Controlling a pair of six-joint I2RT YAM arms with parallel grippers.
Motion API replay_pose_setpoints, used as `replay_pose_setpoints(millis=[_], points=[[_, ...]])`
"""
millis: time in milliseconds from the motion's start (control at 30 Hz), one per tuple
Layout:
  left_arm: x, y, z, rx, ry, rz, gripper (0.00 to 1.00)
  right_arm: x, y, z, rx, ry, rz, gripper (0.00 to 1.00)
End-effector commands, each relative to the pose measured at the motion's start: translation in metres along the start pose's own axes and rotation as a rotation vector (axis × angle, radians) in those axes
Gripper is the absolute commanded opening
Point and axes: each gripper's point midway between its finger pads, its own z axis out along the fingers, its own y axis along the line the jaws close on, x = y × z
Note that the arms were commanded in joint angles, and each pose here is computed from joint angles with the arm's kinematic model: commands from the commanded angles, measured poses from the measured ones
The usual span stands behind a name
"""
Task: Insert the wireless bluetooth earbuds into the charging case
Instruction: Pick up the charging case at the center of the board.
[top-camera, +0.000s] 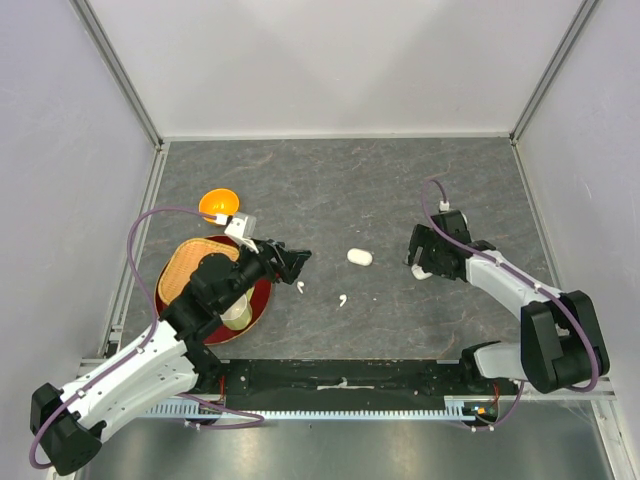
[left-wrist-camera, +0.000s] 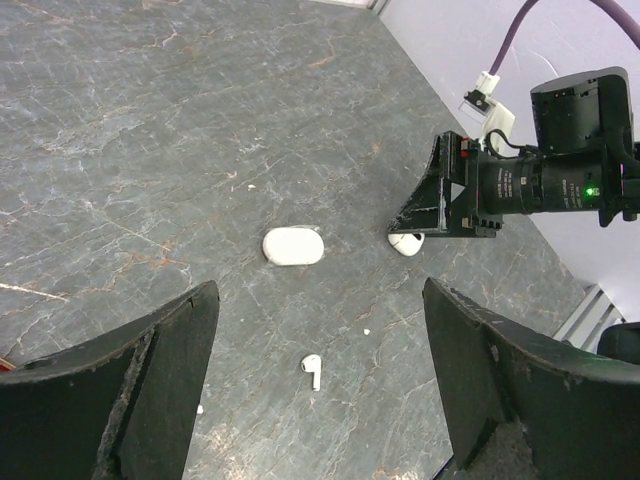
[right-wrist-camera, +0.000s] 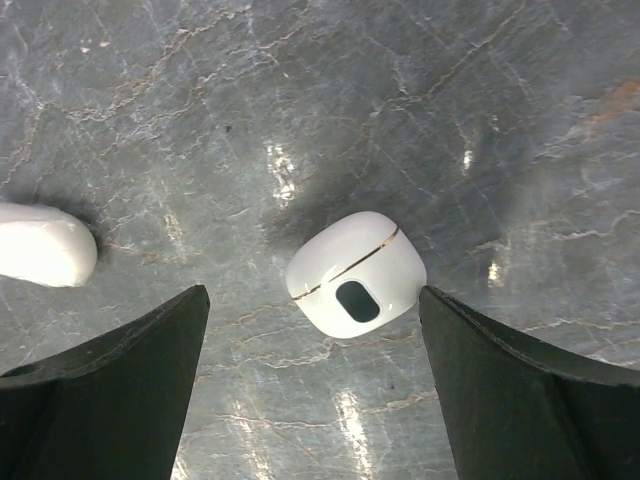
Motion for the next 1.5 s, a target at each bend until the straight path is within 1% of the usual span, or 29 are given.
replay_pose_setpoints(millis=[0, 200, 367, 567, 700, 767, 867, 933, 1033, 1100, 1200, 1267, 1333, 1400, 1433, 1467], points=[[-0.018, 0.000, -0.002, -0.015, -0.078, -0.026, 0.89, -0.004, 0.022, 0.002, -0.105, 0.000, 0.001, 0.93], [-0.023, 0.003, -0.007, -0.022, -0.113, -0.029, 0.89, 0.008, 0.034, 0.003, -0.182, 0.036, 0.049, 0.92], [-0.017, 0.003, -0.004, -0.022, -0.093, -0.045, 0.90, 0.016, 0.040, 0.004, -0.220, 0.054, 0.089, 0.91], [-0.016, 0.001, -0.002, -0.017, -0.083, -0.051, 0.90, 0.024, 0.055, 0.000, -0.277, 0.068, 0.068, 0.92], [-0.015, 0.001, -0.002, -0.016, -0.078, -0.064, 0.90, 0.024, 0.070, -0.006, -0.342, 0.066, 0.011, 0.92], [-0.013, -0.001, -0.003, -0.011, -0.062, -0.066, 0.90, 0.020, 0.078, -0.012, -0.384, 0.057, -0.043, 0.92], [-0.013, -0.001, -0.002, -0.019, -0.040, -0.065, 0.92, 0.013, 0.089, -0.028, -0.448, 0.027, -0.135, 0.92], [-0.012, -0.001, -0.001, -0.024, -0.032, -0.063, 0.92, 0.003, 0.093, -0.041, -0.480, -0.019, -0.212, 0.92], [-0.013, -0.002, 0.000, -0.021, -0.034, -0.064, 0.93, -0.017, 0.078, -0.050, -0.378, -0.120, -0.239, 0.93], [-0.014, -0.003, 0.000, -0.015, -0.038, -0.063, 0.93, -0.034, 0.069, -0.056, -0.328, -0.220, -0.292, 0.93], [-0.013, -0.004, 0.000, -0.009, -0.034, -0.051, 0.93, -0.046, 0.061, -0.059, -0.300, -0.316, -0.392, 0.94], [-0.015, -0.006, 0.000, 0.007, -0.044, -0.037, 0.93, -0.044, 0.057, -0.054, -0.291, -0.325, -0.428, 0.95], [-0.018, -0.010, -0.002, 0.035, -0.062, -0.026, 0.93, -0.038, 0.059, -0.047, -0.303, -0.300, -0.482, 0.94], [-0.018, -0.013, -0.003, 0.057, -0.065, -0.006, 0.93, -0.038, 0.055, -0.040, -0.268, -0.292, -0.531, 0.93], [-0.017, -0.013, -0.003, 0.063, -0.061, 0.006, 0.94, -0.043, 0.049, -0.038, -0.221, -0.310, -0.530, 0.93], [-0.017, -0.014, -0.004, 0.072, -0.057, 0.022, 0.94, -0.045, 0.048, -0.038, -0.211, -0.322, -0.532, 0.93]])
